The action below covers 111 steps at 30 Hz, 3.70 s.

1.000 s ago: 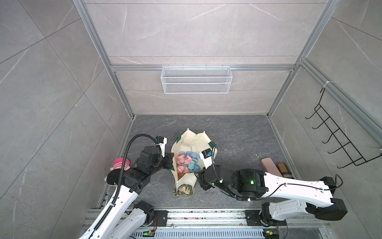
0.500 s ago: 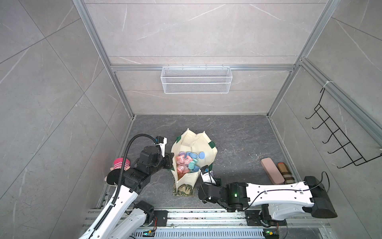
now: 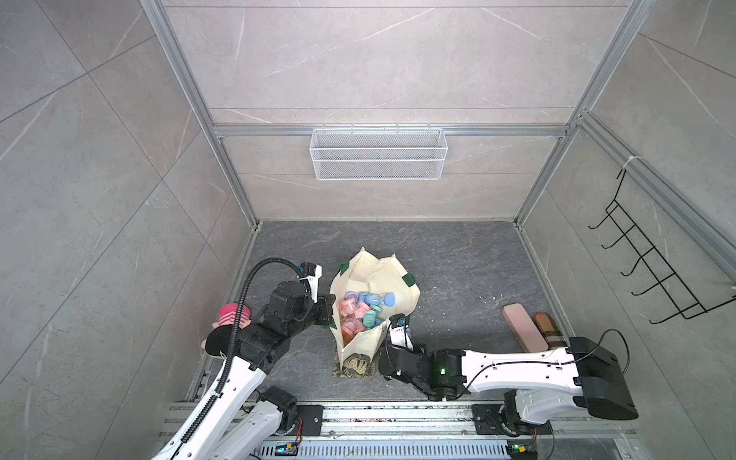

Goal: Put the hourglass into the canvas bag
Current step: Pick up the hourglass from the center of the board.

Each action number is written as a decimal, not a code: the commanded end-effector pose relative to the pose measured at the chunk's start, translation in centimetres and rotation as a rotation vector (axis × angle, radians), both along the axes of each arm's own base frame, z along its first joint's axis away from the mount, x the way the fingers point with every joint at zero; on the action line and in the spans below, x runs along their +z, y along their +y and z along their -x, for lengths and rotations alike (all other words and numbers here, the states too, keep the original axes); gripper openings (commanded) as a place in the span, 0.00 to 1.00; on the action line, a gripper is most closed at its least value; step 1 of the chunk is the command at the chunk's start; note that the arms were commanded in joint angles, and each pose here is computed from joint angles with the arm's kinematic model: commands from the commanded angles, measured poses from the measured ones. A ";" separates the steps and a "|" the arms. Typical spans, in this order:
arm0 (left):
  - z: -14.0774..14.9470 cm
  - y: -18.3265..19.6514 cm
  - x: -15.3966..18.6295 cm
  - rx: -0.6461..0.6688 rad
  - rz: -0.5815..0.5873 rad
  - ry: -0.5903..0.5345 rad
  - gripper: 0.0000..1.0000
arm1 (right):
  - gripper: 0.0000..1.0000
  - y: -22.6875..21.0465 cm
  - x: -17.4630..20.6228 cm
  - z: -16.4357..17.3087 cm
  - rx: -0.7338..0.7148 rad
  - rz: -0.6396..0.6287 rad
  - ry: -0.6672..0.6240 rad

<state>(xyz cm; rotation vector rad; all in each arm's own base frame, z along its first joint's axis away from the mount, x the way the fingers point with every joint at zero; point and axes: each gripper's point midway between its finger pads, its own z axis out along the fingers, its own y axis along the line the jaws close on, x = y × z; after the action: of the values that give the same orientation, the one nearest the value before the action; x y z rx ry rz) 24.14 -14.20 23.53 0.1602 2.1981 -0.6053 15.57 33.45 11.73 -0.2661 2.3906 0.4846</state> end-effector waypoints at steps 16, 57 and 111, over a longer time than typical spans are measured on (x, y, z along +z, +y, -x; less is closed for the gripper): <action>-0.6 -0.4 3.5 -0.010 0.060 -0.123 0.00 | 0.39 -1.8 -4.5 -1.3 -0.084 0.004 0.127; -0.3 -0.2 3.8 -0.006 0.065 -0.142 0.00 | 0.58 -2.0 -8.6 -8.8 -0.237 0.078 0.153; -0.3 -0.1 4.0 -0.002 0.066 -0.149 0.00 | 0.19 -5.0 -3.2 -0.4 -0.056 0.147 0.120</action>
<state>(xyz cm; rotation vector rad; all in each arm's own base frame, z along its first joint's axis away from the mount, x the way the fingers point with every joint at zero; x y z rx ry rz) 23.74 -13.92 23.80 0.1577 2.1811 -0.6059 15.97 28.81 7.23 -0.1985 2.5853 0.3332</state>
